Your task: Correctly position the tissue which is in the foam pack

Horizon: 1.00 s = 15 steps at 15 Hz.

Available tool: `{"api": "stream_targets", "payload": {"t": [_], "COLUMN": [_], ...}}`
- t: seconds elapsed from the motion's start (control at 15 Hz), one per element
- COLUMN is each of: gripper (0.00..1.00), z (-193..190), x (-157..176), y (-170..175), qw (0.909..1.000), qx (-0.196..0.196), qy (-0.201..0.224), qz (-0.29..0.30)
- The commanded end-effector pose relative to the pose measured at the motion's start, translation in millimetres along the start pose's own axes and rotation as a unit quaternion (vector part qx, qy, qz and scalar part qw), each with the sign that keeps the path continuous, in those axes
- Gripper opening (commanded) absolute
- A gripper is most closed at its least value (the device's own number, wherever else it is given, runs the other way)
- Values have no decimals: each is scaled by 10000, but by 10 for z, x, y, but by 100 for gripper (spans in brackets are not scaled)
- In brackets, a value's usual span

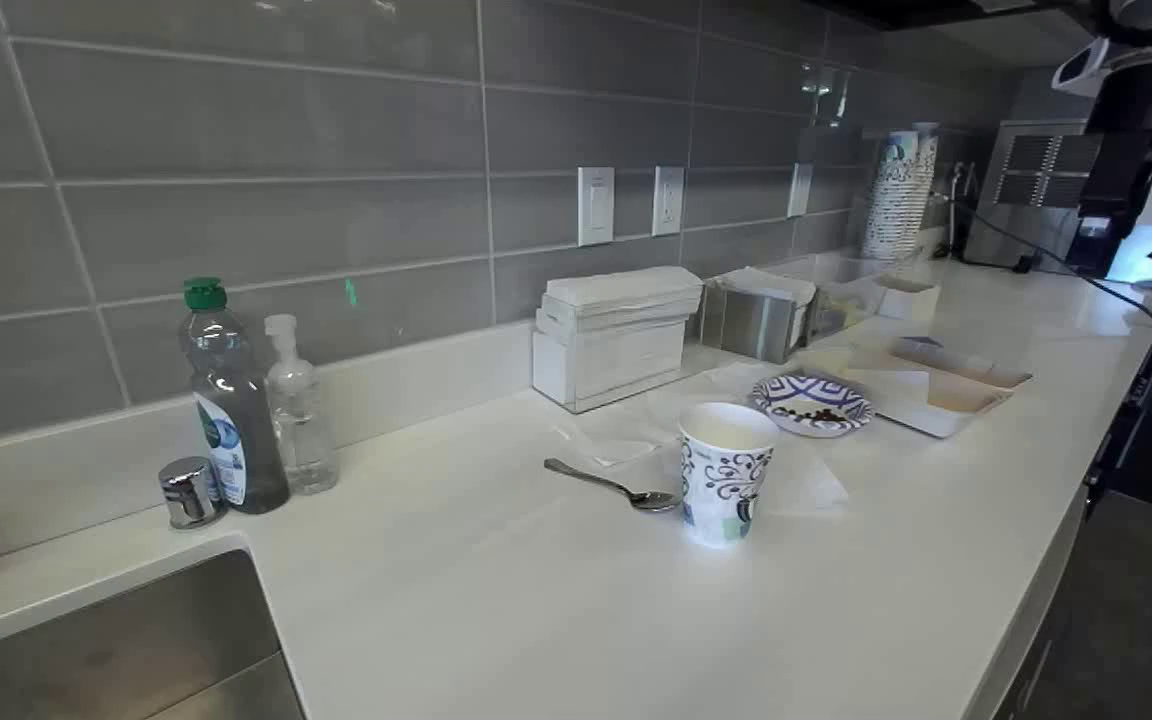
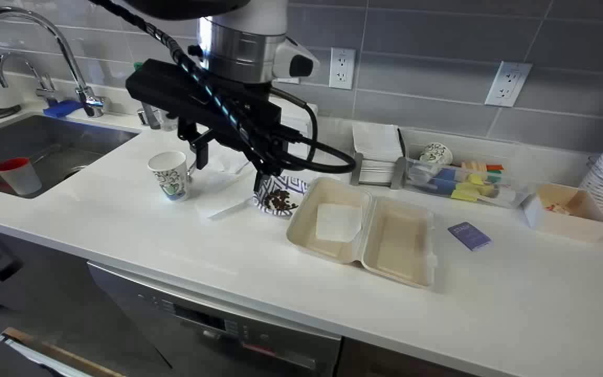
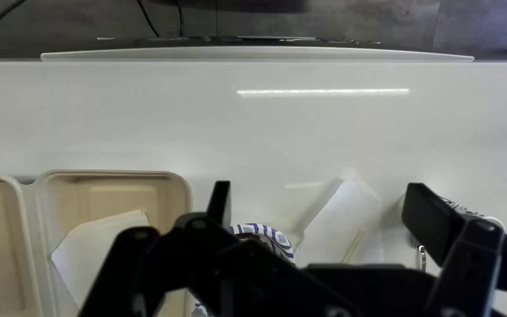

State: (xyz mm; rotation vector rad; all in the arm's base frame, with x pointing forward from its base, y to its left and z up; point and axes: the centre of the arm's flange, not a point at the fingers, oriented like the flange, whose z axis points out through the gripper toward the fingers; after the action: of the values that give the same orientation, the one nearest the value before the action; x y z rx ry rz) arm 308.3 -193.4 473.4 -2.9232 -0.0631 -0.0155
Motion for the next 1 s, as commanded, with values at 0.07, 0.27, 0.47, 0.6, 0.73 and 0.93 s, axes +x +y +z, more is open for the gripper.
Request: {"api": "stream_targets", "payload": {"t": [0.07, 0.27, 0.47, 0.6, 0.73, 0.93], "gripper": [100, 100, 100, 100, 100, 73], "z": [0, 0, 9, 83, 185, 345], "x": [0, 0, 120, 317, 546, 883], "y": [0, 0, -4, -24, -3, 126], "qw": [10000, 10000, 9994, 9951, 9891, 9752], "qx": [0, 0, -43, -215, -294, -447], "qy": [0, 0, -57, -70, -130, 20], "qz": [0, 0, 349, 961, 1434, 2169]}}
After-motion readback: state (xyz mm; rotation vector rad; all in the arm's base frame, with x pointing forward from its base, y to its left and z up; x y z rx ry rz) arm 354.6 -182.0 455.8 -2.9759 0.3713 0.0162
